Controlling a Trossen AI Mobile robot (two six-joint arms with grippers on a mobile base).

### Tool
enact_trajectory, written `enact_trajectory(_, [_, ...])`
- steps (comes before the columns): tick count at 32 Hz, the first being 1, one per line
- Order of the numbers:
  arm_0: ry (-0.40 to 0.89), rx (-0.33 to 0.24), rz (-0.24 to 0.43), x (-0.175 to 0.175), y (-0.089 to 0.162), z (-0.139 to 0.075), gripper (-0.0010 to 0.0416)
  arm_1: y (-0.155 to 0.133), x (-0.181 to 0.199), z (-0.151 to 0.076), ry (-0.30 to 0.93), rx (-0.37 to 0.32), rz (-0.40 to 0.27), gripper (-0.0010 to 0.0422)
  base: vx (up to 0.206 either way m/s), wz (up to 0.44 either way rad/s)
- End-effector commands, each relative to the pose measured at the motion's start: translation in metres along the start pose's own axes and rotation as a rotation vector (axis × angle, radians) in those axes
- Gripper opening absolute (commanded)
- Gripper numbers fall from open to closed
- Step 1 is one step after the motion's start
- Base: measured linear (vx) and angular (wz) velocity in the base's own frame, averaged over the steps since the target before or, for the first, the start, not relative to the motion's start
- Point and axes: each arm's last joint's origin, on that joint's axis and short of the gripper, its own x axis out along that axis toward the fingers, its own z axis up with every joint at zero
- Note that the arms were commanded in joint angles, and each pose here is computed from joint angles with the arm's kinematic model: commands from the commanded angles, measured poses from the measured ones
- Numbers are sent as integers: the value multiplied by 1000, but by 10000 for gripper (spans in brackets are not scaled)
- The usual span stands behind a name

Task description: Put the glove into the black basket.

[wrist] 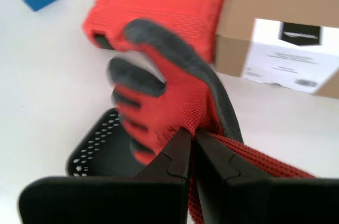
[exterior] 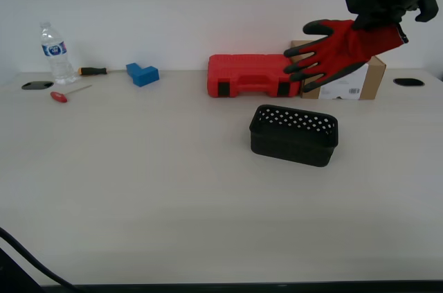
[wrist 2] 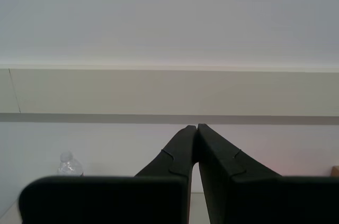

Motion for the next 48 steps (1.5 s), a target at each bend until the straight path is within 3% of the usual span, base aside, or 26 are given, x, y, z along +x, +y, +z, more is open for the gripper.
enact_trajectory(1, [43, -31, 54, 9, 27, -10, -1, 0, 0, 1, -6, 0, 0, 0, 0, 0])
enact_trajectory(7, [137, -82, 92, 32, 61, -31, -1, 0, 0, 1, -7, 0, 0, 0, 0, 0])
enact_trajectory(16, [309, -5, 103, 89, 55, -69, -1, 0, 0, 1, -8, 0, 1, 0, 0, 0])
enact_trajectory(20, [426, 35, 156, 123, 53, -82, 0, 0, 0, 1, -7, 0, 1, 0, 0, 0])
enact_trajectory(24, [459, 41, 157, 134, 51, -81, 16, 0, 0, 1, -8, 0, 1, 0, 0, 0])
enact_trajectory(28, [447, 11, 123, 135, 50, -77, 90, 0, 0, 1, -8, 0, 0, 0, 0, 0])
enact_trajectory(29, [446, -4, 124, 135, 50, -78, 123, 0, 0, 1, -8, 0, 0, 0, 0, 0])
enact_trajectory(32, [430, -56, 154, 133, 51, -75, 164, 0, 0, 1, -8, 0, 0, 0, 0, 0])
enact_trajectory(42, [225, -94, 150, 95, 51, -26, 169, 0, 0, 1, -8, 0, 0, 0, 0, 0])
enact_trajectory(48, [111, -83, 107, 65, 30, -5, 169, 0, 0, 1, -8, 0, 0, 0, 0, 0])
